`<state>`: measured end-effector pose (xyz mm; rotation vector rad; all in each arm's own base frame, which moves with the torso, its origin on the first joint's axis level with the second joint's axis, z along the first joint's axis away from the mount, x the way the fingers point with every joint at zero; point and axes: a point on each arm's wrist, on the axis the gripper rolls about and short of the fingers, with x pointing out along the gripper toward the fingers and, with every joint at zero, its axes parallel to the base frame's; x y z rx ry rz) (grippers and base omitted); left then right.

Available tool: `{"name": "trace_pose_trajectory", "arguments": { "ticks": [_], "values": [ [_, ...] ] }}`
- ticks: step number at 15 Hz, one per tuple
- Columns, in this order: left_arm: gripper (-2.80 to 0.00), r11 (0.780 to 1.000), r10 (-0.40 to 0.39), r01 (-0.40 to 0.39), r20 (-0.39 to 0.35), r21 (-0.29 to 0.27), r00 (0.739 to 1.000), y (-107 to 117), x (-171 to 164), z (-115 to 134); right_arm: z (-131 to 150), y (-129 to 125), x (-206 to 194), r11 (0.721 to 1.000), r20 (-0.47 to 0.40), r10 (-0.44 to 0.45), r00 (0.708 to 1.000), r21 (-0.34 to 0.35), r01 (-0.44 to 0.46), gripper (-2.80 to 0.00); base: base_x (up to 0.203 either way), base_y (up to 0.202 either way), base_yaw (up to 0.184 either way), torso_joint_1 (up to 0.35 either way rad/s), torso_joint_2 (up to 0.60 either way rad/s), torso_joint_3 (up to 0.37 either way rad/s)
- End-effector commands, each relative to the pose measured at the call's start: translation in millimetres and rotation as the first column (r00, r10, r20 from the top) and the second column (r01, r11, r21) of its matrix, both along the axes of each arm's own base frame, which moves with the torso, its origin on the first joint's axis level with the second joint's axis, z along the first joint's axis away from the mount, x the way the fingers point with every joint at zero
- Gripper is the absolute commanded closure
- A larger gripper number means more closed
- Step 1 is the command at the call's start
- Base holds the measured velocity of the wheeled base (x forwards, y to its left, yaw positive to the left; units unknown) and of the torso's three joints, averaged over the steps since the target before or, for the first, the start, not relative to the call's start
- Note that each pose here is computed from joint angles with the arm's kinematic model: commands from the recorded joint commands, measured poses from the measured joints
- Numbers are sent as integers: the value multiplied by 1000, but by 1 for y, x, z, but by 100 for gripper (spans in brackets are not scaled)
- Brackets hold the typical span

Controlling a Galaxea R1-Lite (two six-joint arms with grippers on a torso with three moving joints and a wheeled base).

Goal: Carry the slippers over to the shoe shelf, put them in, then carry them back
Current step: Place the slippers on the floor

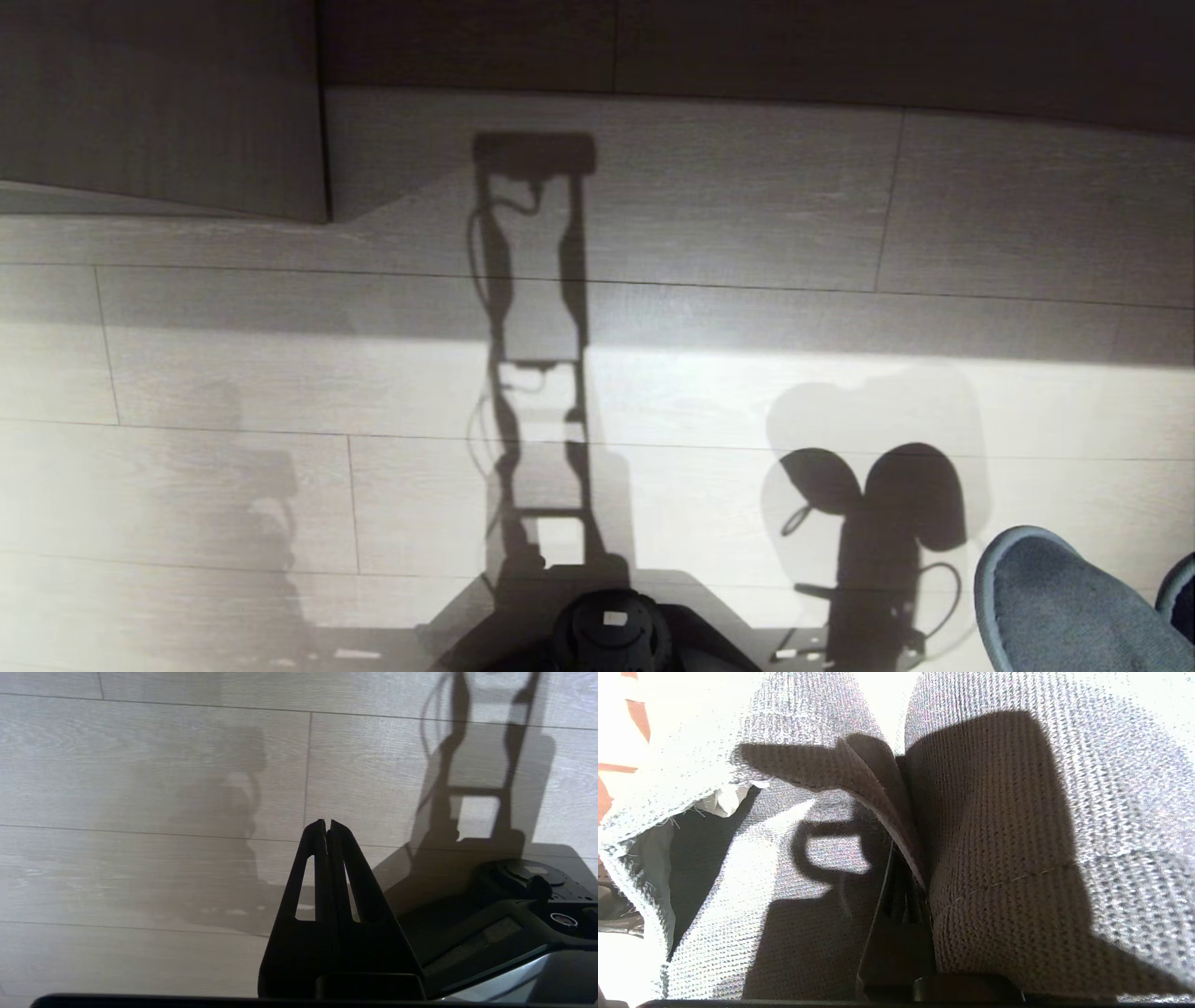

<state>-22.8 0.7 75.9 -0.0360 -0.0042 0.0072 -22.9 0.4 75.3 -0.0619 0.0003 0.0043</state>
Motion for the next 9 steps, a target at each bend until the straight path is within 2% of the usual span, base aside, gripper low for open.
{"name": "trace_pose_trajectory", "arguments": {
  "ticks": [1,4,9],
  "values": [
    [0,1000,1,-1,1,-1,1000,0,0,0,-12,0,0,1000,-1,0,1000,-1,0,0,0,-196,3,0,2,0],
    [0,1000,1,-1,1,0,1000,0,0,0,-12,0,0,1000,-1,0,1000,-1,0,0,0,-126,2,-2,1,4],
    [0,1000,0,0,1,1,1000,0,0,0,-12,0,0,1000,-1,0,1000,-1,0,0,0,0,0,0,0,0]
  ]
}}
